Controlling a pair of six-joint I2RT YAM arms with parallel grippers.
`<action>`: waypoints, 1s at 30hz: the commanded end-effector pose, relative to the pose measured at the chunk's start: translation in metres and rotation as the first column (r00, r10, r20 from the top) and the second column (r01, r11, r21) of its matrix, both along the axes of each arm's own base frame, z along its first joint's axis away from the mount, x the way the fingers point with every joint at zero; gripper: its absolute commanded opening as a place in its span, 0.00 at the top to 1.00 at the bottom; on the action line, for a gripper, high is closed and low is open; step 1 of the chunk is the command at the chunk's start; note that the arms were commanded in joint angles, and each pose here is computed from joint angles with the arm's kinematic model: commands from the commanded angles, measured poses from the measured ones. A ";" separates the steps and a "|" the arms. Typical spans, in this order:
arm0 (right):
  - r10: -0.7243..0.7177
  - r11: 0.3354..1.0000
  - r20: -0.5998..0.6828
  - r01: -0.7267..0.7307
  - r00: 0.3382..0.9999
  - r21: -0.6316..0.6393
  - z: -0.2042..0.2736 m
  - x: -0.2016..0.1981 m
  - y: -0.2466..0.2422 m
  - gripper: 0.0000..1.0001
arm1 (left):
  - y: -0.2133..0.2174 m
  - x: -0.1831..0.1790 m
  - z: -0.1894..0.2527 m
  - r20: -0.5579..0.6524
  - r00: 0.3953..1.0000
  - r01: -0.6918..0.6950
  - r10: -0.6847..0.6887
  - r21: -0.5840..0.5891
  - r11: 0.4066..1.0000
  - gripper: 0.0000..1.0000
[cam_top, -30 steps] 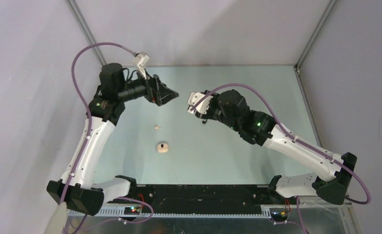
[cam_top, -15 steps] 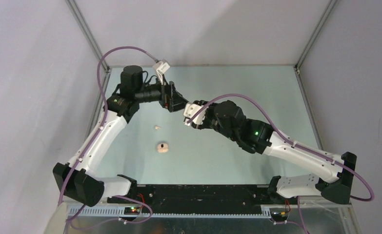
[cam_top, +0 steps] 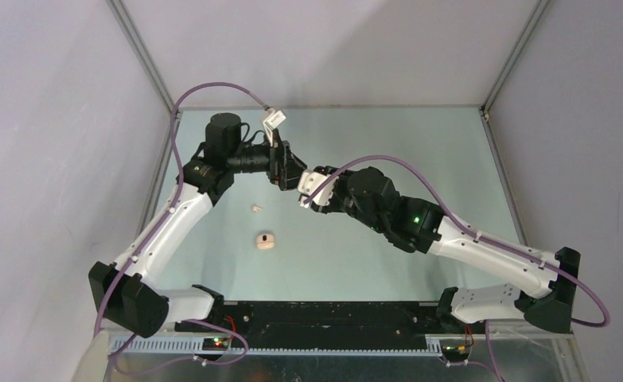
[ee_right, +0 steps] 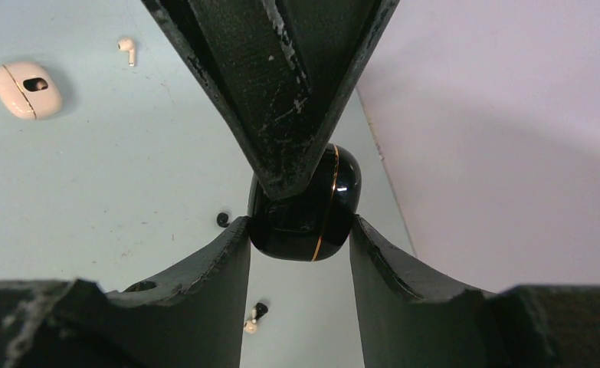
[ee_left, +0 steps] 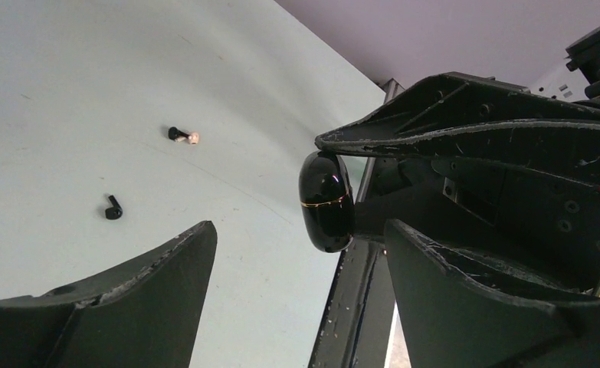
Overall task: Insert the wireless bluetooth earbuds into the charging case
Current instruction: Pass from the right arm to the left
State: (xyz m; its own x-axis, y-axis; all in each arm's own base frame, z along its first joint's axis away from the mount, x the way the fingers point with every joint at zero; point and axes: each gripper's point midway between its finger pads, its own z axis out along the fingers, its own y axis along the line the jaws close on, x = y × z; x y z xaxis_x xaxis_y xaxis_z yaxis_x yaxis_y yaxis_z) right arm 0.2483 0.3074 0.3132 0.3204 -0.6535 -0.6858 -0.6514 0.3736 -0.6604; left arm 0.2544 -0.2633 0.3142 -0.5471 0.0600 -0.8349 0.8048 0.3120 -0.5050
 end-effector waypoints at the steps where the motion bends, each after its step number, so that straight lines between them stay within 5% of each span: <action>1: -0.008 0.997 0.039 0.005 0.999 0.071 0.021 -0.001 0.002 0.66 | -0.007 -0.014 0.009 0.027 0.998 0.063 -0.063 -0.029 0.998 0.16; 14: -0.010 0.999 0.052 0.007 0.999 0.050 0.015 -0.003 0.013 0.65 | -0.010 -0.023 0.007 0.027 0.995 0.101 -0.100 -0.028 0.994 0.43; 19: -0.025 0.999 0.070 0.022 0.997 0.050 0.016 0.000 0.014 0.65 | -0.009 -0.026 0.007 0.043 0.994 0.104 -0.103 -0.019 0.994 0.46; 21: -0.028 0.998 0.073 0.024 0.997 0.052 0.017 0.000 0.014 0.64 | -0.009 -0.027 0.006 0.046 0.994 0.103 -0.102 -0.016 0.995 0.59; 25: -0.034 0.998 0.078 0.030 0.996 0.053 0.018 0.001 0.014 0.60 | -0.008 -0.026 0.005 0.055 0.994 0.091 -0.090 -0.006 0.996 0.82; 29: -0.048 0.998 0.087 0.043 0.995 0.053 0.019 0.003 0.014 0.52 | -0.007 -0.025 0.006 0.069 0.995 0.079 -0.079 0.002 0.997 0.84; 30: -0.046 0.998 0.087 0.042 0.995 0.055 0.019 0.003 0.013 0.41 | -0.006 -0.025 0.006 0.075 0.994 0.076 -0.076 0.006 0.997 0.84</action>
State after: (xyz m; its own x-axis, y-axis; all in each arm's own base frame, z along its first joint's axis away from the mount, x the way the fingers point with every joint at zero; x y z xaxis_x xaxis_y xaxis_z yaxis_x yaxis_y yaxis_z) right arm 0.2479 0.3180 0.3132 0.3378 -0.6703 -0.6607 -0.6079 0.3805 -0.6969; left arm 0.2376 -0.2710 0.3131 -0.5437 0.0913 -0.8343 0.8204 0.2673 -0.5054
